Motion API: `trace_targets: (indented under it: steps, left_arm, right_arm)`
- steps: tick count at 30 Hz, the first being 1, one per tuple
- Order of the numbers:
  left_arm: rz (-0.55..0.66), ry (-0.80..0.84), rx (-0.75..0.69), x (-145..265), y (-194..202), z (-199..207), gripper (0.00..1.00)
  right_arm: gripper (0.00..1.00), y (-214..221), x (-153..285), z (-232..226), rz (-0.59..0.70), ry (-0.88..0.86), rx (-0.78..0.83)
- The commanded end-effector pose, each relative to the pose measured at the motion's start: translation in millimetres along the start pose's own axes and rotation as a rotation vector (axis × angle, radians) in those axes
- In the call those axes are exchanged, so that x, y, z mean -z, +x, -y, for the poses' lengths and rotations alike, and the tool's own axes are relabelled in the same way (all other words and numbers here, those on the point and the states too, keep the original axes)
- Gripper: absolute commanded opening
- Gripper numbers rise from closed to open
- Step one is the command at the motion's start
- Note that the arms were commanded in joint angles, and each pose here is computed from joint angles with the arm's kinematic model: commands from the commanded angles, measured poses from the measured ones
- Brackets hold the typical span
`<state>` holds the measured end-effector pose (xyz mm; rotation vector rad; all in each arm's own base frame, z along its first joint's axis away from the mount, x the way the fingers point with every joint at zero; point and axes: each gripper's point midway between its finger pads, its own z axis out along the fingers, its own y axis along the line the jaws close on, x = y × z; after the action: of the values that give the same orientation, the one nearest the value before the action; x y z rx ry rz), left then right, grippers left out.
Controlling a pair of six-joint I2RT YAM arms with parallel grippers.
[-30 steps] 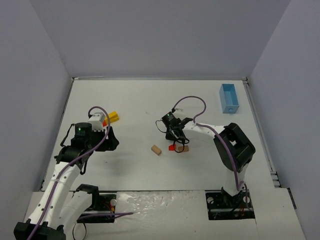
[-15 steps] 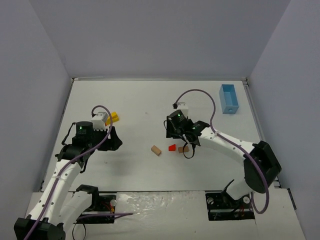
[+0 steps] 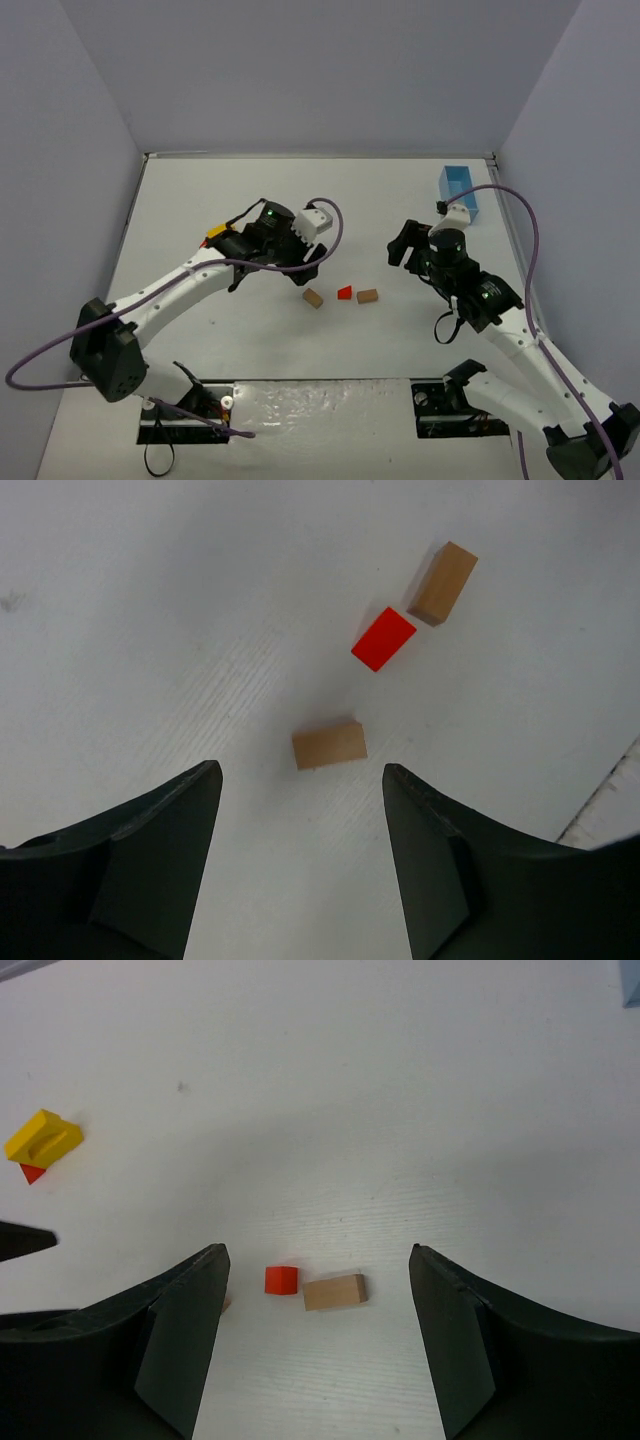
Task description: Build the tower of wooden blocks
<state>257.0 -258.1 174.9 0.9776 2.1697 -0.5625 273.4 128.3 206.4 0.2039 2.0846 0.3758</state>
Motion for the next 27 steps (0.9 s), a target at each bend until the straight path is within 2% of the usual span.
trace_targets:
  steps: [1, 7, 10, 16, 23, 27]
  left_arm:
    - [0.006, 0.088, -0.203, -43.4, -32.8, 13.0, 0.62]
    - [-0.045, 0.230, -0.365, -94.1, -31.8, 39.5, 0.63]
    - [-0.074, 0.266, -0.379, -112.6, -24.7, 45.4, 0.63]
    - [-0.133, 0.300, -0.372, -142.4, -8.3, 51.9, 0.63]
    - [-0.129, 0.269, -0.346, -161.7, -1.2, 48.8, 0.62]
    - [-0.115, 0.208, -0.312, -169.8, -1.8, 39.9, 0.55]
  right_arm:
    - [0.70, -3.7, 9.4, 13.3, 0.053, 0.029, -0.014]
    - [0.72, -1.4, 16.2, 21.5, 0.081, 0.039, -0.055]
    - [0.73, 1.3, 18.0, 24.4, 0.085, 0.040, -0.068]
    - [0.73, 10.4, 18.8, 25.7, 0.071, 0.028, -0.086]
    - [0.74, 16.7, 17.5, 27.3, 0.056, 0.028, -0.091]
    - [0.74, 18.6, 15.7, 28.2, 0.049, 0.034, -0.088]
